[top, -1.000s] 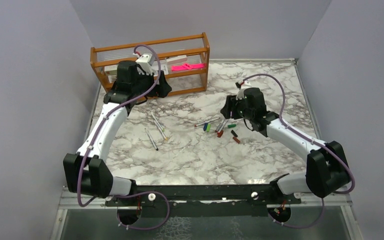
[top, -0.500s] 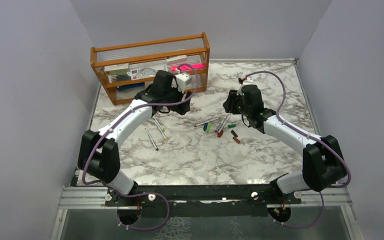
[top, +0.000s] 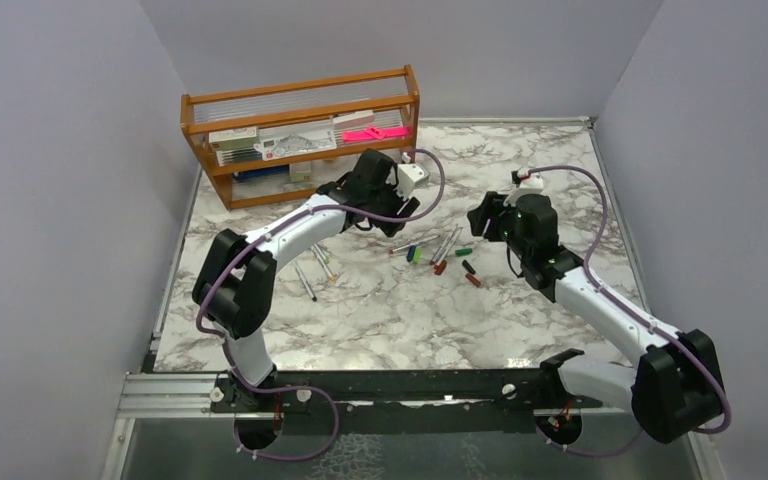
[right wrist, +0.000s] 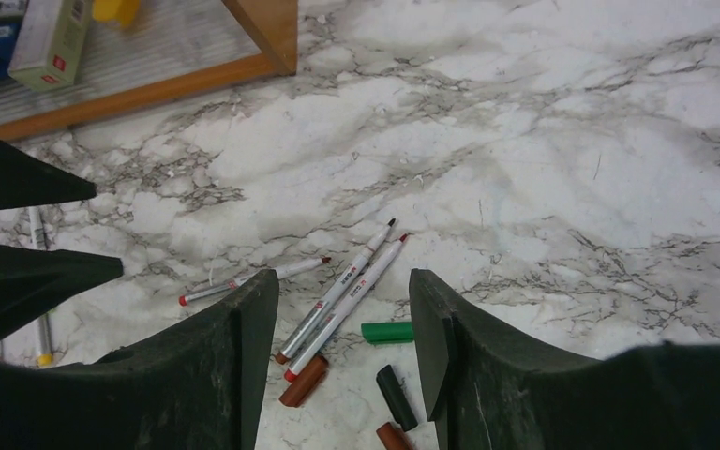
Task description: Insert the pens into the pen caps
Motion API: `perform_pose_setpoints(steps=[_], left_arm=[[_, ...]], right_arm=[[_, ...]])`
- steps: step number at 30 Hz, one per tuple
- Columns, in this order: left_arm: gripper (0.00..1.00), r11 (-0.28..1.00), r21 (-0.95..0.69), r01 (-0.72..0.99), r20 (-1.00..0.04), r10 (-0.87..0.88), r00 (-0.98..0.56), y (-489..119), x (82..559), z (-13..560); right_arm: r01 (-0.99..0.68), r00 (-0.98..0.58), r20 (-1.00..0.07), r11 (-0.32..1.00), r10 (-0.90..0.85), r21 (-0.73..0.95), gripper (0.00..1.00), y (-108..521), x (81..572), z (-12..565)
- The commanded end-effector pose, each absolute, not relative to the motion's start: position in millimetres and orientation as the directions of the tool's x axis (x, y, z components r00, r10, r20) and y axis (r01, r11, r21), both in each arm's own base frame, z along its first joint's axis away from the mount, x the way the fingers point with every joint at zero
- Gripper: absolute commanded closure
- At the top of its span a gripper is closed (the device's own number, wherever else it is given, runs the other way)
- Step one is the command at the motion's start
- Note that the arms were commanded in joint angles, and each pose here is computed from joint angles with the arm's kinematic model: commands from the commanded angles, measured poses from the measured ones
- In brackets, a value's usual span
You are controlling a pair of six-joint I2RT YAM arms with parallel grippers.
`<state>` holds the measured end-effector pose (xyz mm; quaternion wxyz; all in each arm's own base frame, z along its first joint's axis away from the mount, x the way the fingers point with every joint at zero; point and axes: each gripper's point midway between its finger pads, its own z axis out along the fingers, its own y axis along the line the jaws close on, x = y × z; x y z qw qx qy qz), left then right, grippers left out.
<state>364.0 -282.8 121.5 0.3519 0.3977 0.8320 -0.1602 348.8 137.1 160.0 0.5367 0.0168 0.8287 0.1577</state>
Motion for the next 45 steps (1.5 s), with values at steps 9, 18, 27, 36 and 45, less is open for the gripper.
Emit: perform_pose_setpoints(steps=[9,18,27,36,45], left_arm=[[0.37,0.43,0.098,0.897,-0.645,0.714,-0.272,-299.7,373.9,83.5],[0.37,0.373,0.02,0.928,-0.618,0.734,-0.282,-302.7,353.9,68.1],[0.37,0.361,-0.035,0.932,-0.564,0.763,-0.317,-303.3,345.0,40.1],[0.39,0.362,-0.048,0.931,-0.504,0.796,-0.335,-301.3,337.1,13.5],[1.0,0.354,-0.027,0.935,-0.435,0.838,-0.33,-295.5,326.0,-9.4]], right_arm=[[-0.195,-0.252,-0.951,0.954,0.177,0.229,0.46,126.9,344.5,200.9],[-0.202,-0.248,-0.952,0.952,0.177,0.23,0.46,128.2,345.7,202.5],[-0.192,-0.227,-0.961,0.961,0.156,0.201,0.46,123.3,346.2,212.0],[-0.172,-0.222,-0.963,0.966,0.152,0.192,0.46,117.1,342.4,208.6],[-0.136,-0.219,-0.964,0.974,0.149,0.181,0.47,109.2,340.7,208.2]])
